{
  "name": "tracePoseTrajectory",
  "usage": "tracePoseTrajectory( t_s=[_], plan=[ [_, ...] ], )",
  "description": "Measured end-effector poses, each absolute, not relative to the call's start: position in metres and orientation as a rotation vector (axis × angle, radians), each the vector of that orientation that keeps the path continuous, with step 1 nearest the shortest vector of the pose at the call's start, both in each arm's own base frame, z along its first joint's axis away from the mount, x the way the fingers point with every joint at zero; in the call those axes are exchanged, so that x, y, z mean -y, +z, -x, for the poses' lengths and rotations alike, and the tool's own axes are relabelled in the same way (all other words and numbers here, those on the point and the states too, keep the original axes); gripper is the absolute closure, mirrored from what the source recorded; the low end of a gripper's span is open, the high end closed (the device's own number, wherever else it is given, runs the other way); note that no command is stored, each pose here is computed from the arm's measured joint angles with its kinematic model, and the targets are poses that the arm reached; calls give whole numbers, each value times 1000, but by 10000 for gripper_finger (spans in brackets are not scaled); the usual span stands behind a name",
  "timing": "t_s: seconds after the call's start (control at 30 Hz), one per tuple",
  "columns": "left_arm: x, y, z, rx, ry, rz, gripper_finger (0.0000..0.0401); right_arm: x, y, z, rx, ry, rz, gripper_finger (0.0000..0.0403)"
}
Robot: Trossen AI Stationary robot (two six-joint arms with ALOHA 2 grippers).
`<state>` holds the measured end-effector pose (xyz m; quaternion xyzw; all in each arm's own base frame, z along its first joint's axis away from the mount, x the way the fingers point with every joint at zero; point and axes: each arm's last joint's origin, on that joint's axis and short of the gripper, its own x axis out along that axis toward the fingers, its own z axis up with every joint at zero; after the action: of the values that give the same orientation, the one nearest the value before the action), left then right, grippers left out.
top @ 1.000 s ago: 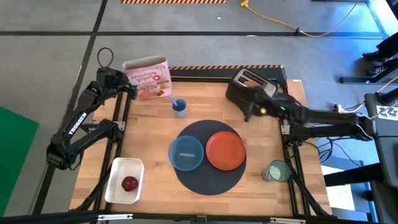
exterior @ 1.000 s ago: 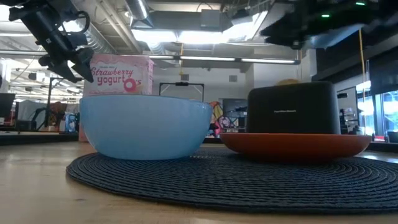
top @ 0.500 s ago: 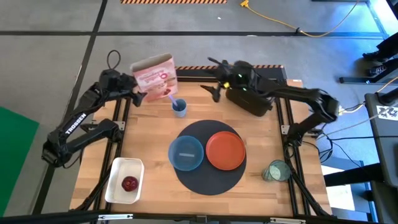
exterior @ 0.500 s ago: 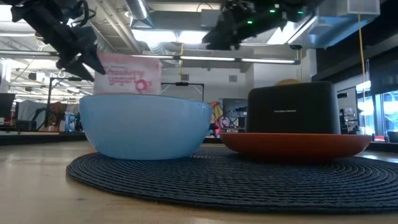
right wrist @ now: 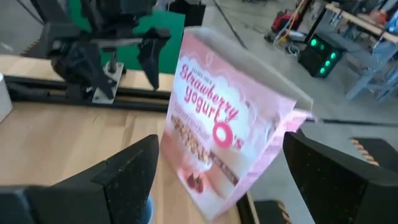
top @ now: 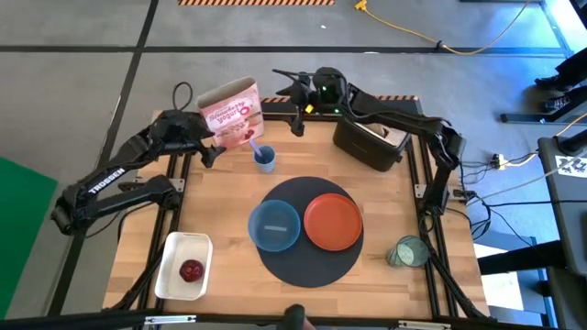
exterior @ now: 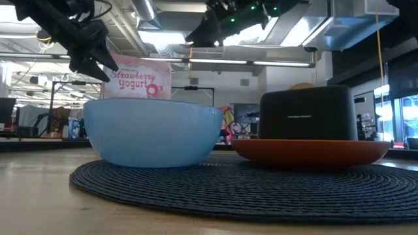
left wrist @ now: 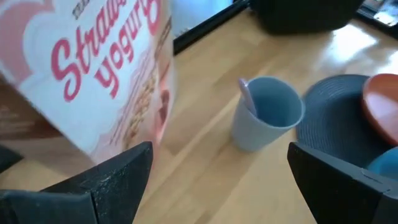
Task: Arrange a breakfast setting
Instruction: Pour the cereal from the cereal box into the blue bowl
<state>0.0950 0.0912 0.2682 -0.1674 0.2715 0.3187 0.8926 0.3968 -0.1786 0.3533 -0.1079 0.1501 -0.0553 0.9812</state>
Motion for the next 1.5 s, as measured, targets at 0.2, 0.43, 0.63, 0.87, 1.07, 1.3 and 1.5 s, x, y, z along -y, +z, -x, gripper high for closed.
tracePoseTrajectory(
  t_s=[0.2,0.43,0.63,0.87,1.07,1.3,1.5],
  plan=[
    [-81,268,-92,-613,778,272,32,196,357,-401,-265,-112,317,68],
    [-79,270,-88,-605,962,209,32,219,344,-408,-290,-124,266,68],
    [-91,276,-93,-562,1054,124,32,215,337,-409,-324,-57,234,68],
    [-116,264,-96,-651,1161,193,32,213,331,-406,-358,37,171,68],
    [-138,250,-101,-726,1121,255,32,211,331,-406,-349,99,160,68],
    [-153,241,-108,-738,1036,265,32,208,328,-405,-363,163,161,69],
    [-160,234,-115,-721,878,336,32,207,326,-404,-369,203,180,69]
  ],
)
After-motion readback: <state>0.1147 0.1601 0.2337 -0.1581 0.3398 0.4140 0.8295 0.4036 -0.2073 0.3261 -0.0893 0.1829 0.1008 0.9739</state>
